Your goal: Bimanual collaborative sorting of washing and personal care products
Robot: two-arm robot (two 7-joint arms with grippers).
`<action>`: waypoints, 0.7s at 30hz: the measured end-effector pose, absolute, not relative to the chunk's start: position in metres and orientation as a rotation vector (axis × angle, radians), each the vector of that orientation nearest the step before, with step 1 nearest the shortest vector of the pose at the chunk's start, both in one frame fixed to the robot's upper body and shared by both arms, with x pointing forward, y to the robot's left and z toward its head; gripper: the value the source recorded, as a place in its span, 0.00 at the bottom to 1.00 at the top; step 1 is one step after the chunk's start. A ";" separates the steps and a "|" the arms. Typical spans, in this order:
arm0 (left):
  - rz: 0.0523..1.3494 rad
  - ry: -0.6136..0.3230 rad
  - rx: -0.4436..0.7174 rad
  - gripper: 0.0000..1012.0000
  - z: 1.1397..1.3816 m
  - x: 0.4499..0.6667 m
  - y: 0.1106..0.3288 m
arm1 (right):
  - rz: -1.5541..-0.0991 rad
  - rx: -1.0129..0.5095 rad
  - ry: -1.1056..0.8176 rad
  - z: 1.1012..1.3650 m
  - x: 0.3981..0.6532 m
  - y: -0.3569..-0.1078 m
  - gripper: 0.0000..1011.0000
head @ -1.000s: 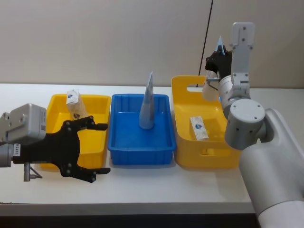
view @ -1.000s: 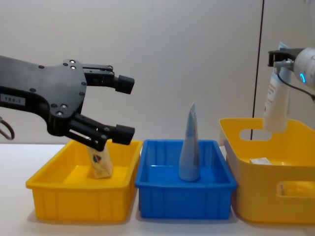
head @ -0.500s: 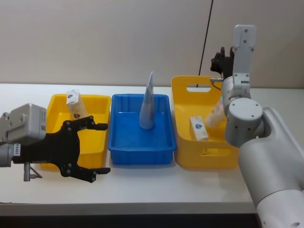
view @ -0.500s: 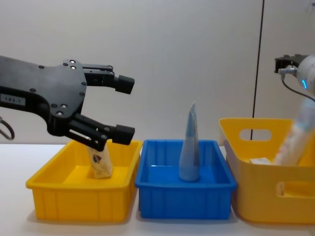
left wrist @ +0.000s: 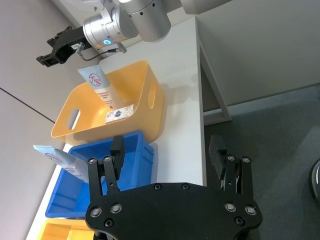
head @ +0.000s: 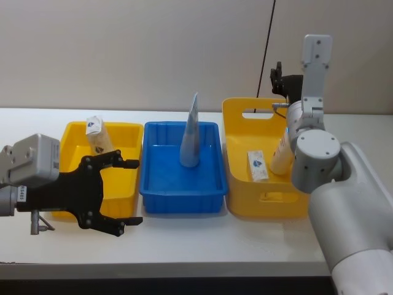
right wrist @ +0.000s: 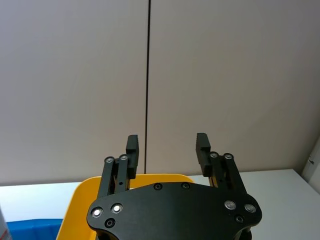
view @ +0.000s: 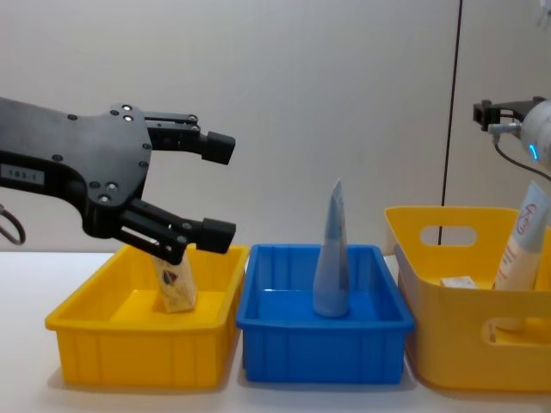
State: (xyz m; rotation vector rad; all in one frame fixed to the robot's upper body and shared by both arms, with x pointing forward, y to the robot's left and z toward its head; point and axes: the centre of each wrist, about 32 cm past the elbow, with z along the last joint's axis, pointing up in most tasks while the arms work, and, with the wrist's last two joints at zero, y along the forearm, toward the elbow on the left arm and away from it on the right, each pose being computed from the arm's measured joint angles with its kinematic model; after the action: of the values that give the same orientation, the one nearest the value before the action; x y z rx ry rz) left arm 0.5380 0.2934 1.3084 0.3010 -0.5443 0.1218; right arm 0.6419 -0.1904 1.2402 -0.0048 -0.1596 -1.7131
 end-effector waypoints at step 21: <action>0.122 -0.544 0.301 0.99 1.308 0.538 0.293 | -1.476 0.017 -0.167 1.243 0.591 -0.197 0.99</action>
State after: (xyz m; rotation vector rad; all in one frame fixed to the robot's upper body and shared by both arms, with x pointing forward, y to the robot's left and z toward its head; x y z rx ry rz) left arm 0.5380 0.2935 1.3084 0.3010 -0.5443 0.1218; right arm 0.5910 -0.1975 1.2429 0.0171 -0.1671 -1.4763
